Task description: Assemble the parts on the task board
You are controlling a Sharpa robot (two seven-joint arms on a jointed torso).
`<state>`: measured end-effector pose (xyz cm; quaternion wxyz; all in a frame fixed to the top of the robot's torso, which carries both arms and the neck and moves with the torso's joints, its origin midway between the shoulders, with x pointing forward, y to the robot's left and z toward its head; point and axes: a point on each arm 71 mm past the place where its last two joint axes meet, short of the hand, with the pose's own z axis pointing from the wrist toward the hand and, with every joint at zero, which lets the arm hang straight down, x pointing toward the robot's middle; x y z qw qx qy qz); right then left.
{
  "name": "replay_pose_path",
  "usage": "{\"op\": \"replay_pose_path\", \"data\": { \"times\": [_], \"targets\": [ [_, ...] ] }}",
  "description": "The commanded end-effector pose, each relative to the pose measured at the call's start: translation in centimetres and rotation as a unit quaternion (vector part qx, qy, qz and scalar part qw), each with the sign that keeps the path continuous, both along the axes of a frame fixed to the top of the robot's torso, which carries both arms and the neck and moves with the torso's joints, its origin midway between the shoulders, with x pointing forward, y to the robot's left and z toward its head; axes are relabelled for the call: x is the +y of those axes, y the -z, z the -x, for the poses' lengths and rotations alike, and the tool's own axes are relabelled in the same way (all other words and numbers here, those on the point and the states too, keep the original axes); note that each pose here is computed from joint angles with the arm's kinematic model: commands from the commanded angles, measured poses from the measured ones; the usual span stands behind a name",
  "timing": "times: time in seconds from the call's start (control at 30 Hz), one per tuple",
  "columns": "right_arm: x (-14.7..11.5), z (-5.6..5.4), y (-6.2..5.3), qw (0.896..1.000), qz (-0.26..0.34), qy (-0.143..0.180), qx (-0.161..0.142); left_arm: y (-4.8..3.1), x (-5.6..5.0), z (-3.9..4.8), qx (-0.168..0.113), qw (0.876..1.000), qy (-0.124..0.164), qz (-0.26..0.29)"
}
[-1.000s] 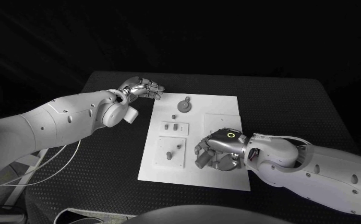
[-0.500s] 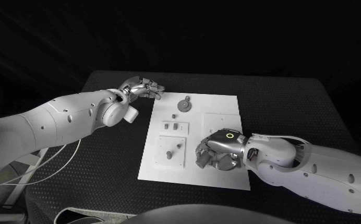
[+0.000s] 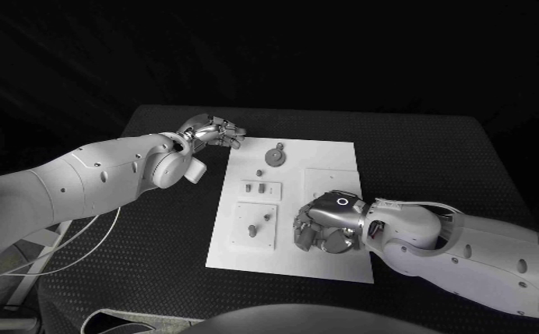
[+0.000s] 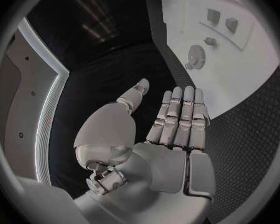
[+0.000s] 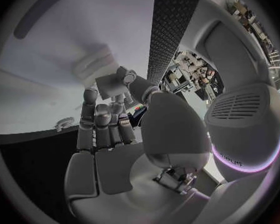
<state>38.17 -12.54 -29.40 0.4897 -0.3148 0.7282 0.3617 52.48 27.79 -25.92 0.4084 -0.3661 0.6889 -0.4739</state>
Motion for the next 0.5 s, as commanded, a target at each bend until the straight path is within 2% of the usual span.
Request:
{"op": "replay_pose_path", "data": {
  "times": [0.03,0.2,0.5],
  "targets": [
    [0.1,0.0,-0.1,1.0,0.001,-0.007,-0.018,-0.06,-0.3,0.04,0.001,1.0,0.007,0.007],
    [0.5,0.1,-0.3,1.0,-0.005,-0.019,-0.025,-0.06,-0.2,0.05,0.001,1.0,0.007,0.006],
    [1.4,-0.8,-0.9,0.998,0.0,-0.032,-0.045,-0.05,-0.4,0.04,0.002,1.0,0.009,0.007]
  ]
}}
